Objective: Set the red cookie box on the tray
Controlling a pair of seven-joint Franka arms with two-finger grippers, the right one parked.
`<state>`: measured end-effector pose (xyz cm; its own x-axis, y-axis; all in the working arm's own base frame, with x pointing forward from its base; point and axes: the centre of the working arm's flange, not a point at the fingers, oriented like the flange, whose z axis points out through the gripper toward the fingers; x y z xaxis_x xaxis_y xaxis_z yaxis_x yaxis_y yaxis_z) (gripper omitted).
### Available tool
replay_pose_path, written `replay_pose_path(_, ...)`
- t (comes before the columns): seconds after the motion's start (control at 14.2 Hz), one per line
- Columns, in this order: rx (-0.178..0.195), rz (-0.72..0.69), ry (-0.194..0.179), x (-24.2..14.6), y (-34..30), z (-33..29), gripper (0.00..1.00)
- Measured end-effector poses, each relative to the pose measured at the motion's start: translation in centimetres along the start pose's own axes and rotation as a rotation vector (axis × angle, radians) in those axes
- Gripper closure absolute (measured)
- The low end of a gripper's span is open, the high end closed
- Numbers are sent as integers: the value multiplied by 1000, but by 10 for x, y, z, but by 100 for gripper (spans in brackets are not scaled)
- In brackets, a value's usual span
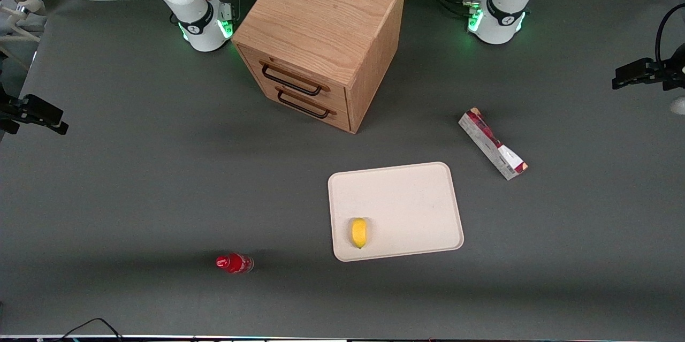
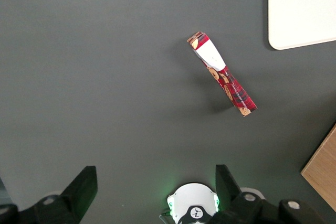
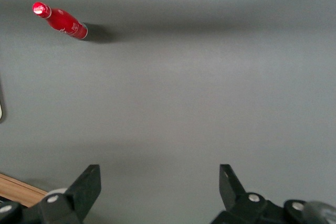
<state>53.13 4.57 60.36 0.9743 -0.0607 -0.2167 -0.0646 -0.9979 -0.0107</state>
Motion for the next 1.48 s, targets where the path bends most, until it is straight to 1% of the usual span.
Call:
replay_pose_path(0.35,-6,-4,-28,2,6,4,0)
replay_pose_path(0.42,-16,-54,-37,6,9,8,0)
replay_pose_path(0.49,-27,-133,-53,12,17,15,0)
replay_pose_path(0.56,-30,-221,-75,21,30,25,0)
replay_pose_path(0.63,-23,-294,-98,32,49,39,0)
replay_pose_path(0.7,-15,-346,-108,44,69,53,0)
replay_pose_path(0.92,-9,-427,-98,73,119,109,0)
replay_pose_path(1.2,-3,-450,-95,78,138,205,0)
replay_pose_path(1.34,-10,-452,-75,72,138,257,0)
replay_pose_path(1.48,-25,-453,-38,62,139,305,0)
